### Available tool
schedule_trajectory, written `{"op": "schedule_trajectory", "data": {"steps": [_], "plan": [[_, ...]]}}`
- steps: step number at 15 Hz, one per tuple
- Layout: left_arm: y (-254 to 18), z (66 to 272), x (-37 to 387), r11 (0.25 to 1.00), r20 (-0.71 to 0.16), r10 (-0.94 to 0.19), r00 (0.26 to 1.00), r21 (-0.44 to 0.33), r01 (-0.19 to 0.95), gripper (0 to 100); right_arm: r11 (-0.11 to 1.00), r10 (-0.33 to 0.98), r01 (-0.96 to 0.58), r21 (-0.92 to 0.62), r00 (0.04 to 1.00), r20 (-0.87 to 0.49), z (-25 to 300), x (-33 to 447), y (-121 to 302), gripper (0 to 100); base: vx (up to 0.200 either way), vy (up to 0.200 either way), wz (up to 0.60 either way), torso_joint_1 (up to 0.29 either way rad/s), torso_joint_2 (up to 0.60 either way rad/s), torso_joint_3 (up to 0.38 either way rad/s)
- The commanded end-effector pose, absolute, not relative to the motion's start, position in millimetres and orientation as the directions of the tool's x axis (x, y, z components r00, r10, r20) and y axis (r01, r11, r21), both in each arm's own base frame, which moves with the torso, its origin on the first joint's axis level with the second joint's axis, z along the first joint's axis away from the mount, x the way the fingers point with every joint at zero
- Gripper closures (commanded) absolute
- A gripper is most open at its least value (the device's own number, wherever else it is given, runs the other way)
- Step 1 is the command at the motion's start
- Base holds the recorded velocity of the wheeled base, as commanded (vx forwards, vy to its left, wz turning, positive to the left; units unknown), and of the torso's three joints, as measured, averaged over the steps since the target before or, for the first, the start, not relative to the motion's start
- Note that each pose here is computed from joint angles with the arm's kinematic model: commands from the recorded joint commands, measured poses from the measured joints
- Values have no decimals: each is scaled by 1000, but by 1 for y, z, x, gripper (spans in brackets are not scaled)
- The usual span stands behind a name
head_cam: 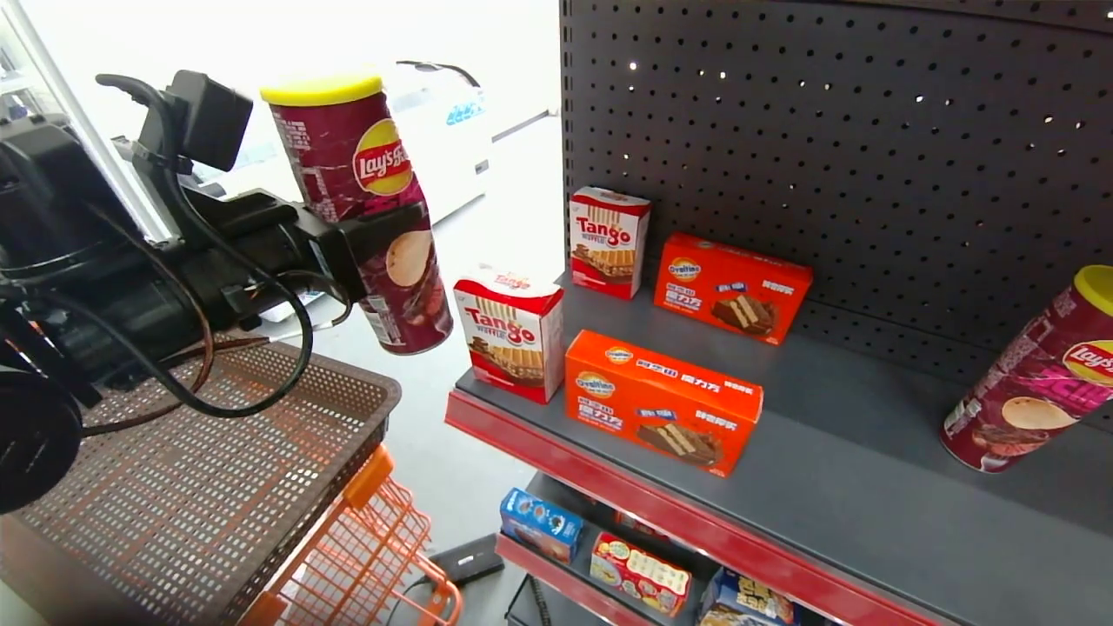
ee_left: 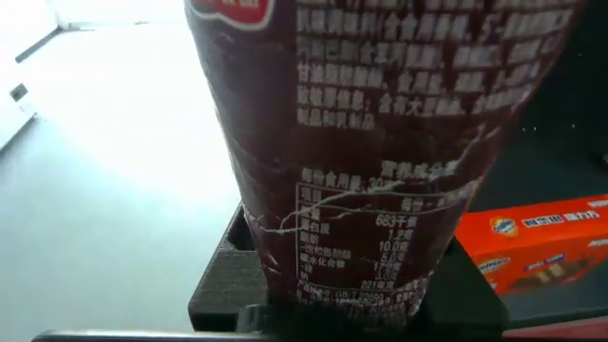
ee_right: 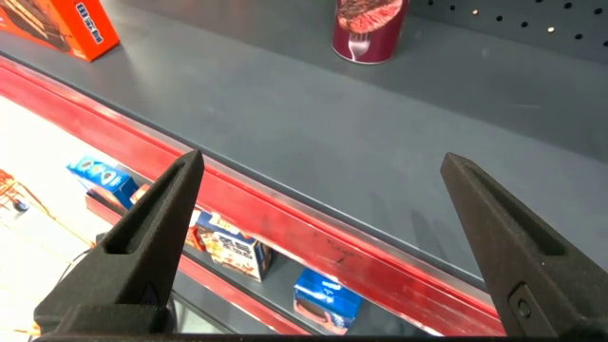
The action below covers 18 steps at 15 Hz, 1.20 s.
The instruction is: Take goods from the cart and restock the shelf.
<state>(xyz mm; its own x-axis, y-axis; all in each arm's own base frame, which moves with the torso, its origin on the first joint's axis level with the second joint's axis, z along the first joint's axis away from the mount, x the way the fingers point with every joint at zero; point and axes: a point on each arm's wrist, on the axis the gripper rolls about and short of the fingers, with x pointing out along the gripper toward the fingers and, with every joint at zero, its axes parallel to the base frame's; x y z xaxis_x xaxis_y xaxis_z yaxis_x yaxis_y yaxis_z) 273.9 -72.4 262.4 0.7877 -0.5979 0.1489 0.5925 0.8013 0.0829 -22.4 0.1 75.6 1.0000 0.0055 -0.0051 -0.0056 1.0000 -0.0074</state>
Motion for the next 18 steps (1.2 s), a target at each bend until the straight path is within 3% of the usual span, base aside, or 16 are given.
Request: {"op": "schedule_trajectory", "data": {"steps": [1, 6, 18], "plan": [[-73, 269, 265, 794, 152, -607, 780, 85, 602, 100, 1000, 6, -6, -8, 1000, -6, 76, -22, 0, 0, 0, 0, 0, 0, 0, 0], [-70, 289, 214, 753, 58, -657, 751, 26, 657, 100, 1000, 6, -6, -8, 1000, -6, 76, -22, 0, 0, 0, 0, 0, 0, 0, 0], [-101, 278, 200, 586, 52, -810, 584, 30, 810, 100, 1000, 9, -9, -8, 1000, -6, 76, -22, 0, 0, 0, 0, 0, 0, 0, 0]]}}
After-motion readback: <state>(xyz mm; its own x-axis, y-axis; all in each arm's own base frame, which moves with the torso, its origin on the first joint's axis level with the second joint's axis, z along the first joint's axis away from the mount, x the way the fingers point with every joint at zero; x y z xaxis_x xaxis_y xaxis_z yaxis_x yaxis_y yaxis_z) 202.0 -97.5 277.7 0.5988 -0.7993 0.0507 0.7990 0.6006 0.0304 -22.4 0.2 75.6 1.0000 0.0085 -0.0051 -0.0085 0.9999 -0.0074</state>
